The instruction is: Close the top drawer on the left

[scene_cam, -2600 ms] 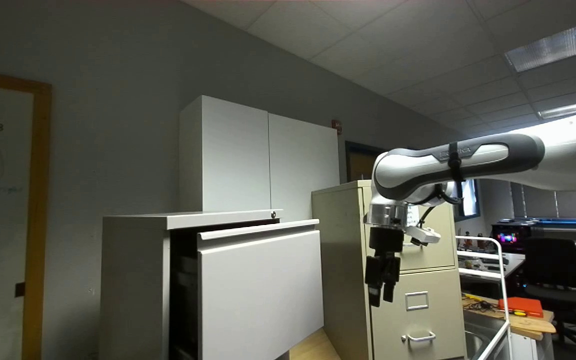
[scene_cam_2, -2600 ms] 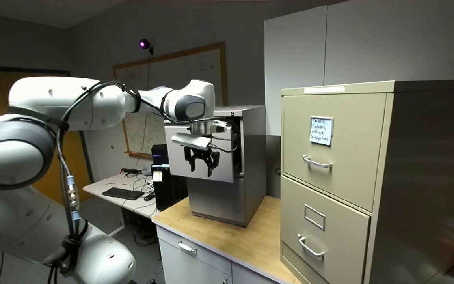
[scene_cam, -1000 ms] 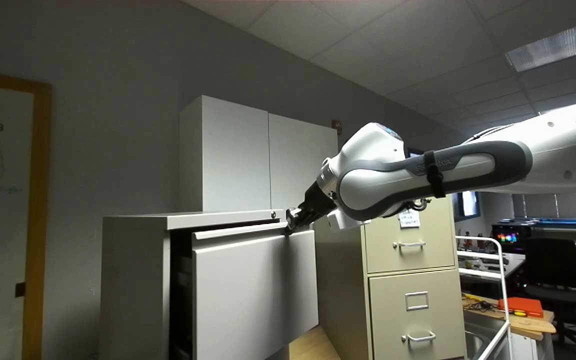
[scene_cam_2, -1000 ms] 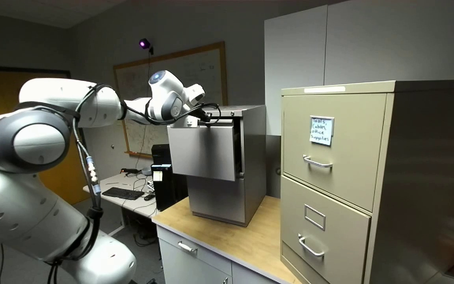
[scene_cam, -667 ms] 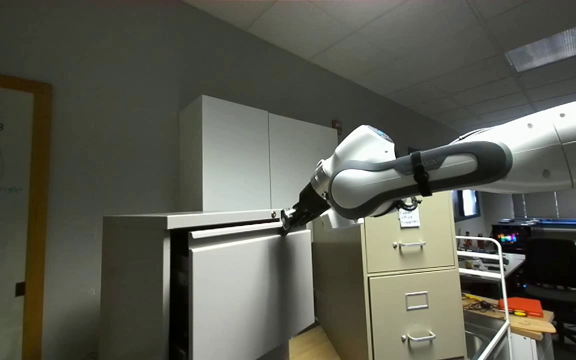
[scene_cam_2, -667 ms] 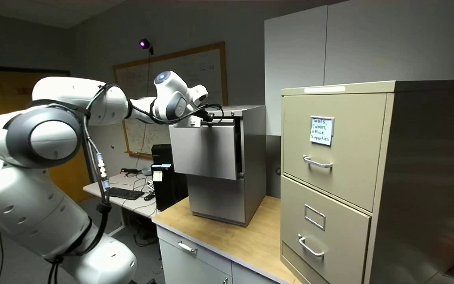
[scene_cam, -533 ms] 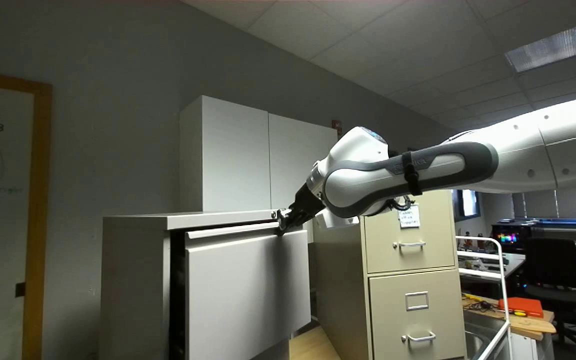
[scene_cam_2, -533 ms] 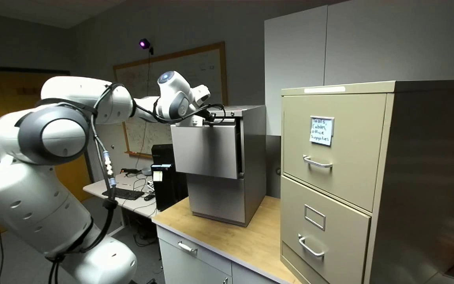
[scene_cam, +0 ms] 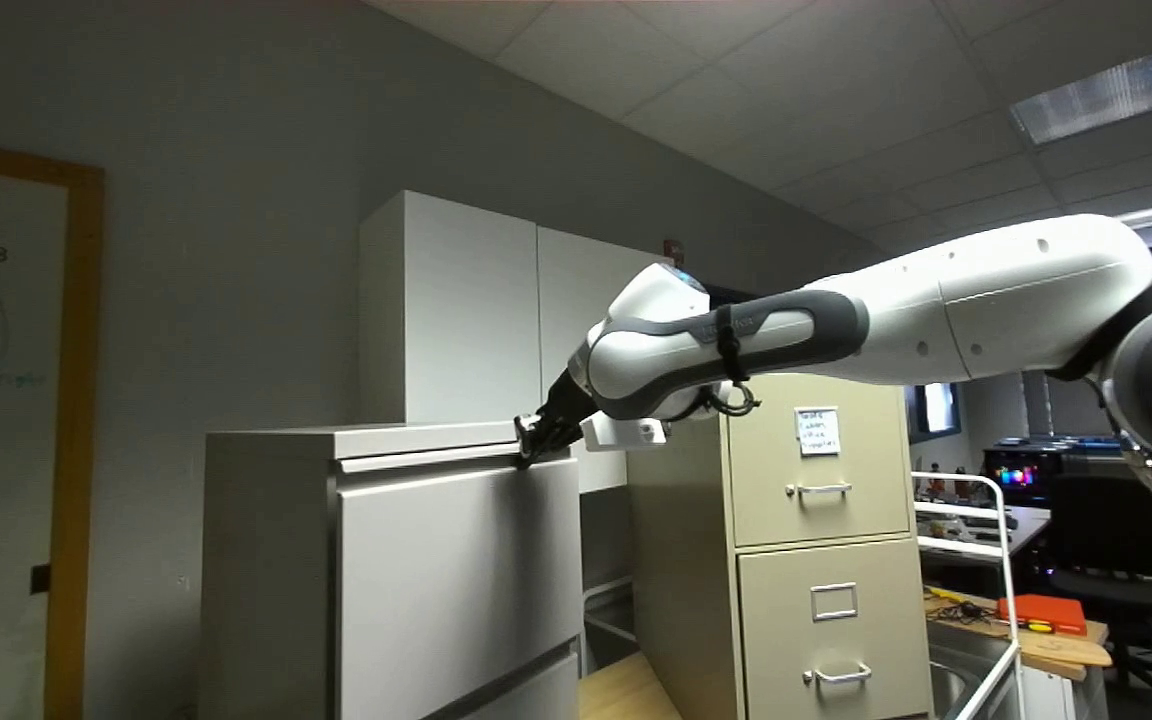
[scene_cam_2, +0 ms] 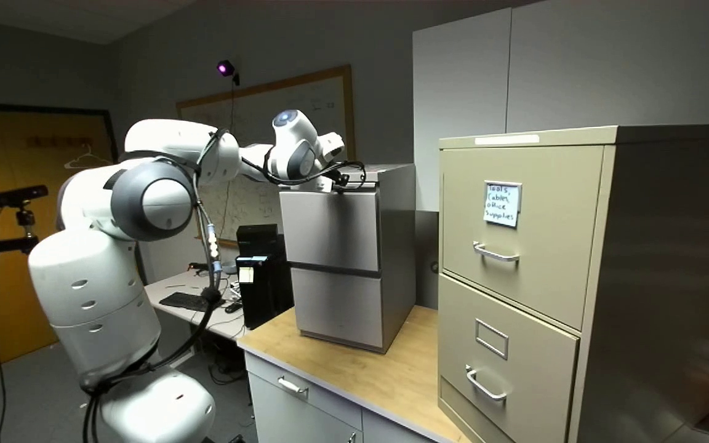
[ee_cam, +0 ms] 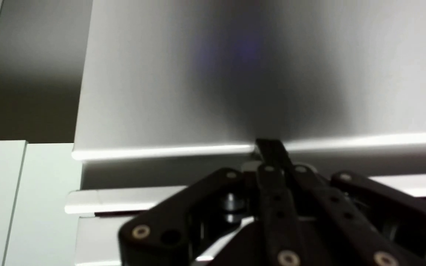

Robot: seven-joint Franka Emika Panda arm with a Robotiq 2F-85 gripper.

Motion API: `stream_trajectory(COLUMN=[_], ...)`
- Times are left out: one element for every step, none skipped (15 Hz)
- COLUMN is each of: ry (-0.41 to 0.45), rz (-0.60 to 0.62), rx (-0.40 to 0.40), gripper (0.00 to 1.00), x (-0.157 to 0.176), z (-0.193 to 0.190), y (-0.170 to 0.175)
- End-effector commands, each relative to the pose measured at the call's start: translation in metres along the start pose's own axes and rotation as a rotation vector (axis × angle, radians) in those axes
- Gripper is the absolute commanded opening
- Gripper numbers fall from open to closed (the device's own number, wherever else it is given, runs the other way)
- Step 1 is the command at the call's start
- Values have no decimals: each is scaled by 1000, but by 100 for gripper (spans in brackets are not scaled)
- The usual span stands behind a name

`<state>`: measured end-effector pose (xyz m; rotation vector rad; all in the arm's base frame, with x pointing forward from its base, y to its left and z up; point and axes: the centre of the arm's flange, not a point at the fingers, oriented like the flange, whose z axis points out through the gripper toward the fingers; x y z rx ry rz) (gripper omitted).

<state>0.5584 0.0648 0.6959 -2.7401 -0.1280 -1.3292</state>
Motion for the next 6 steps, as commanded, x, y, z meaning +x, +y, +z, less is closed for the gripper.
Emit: stream_trajectory(ry=[-21, -30, -46, -59, -71, -86], rz=[13, 18, 27, 24, 27, 32], rx=[29, 33, 39, 37, 35, 31], gripper=[0, 0, 0, 0, 0, 0], x=[40, 43, 46, 46, 46, 46], z=[23, 26, 27, 24, 25, 24], y=[3, 4, 5, 6, 7, 8])
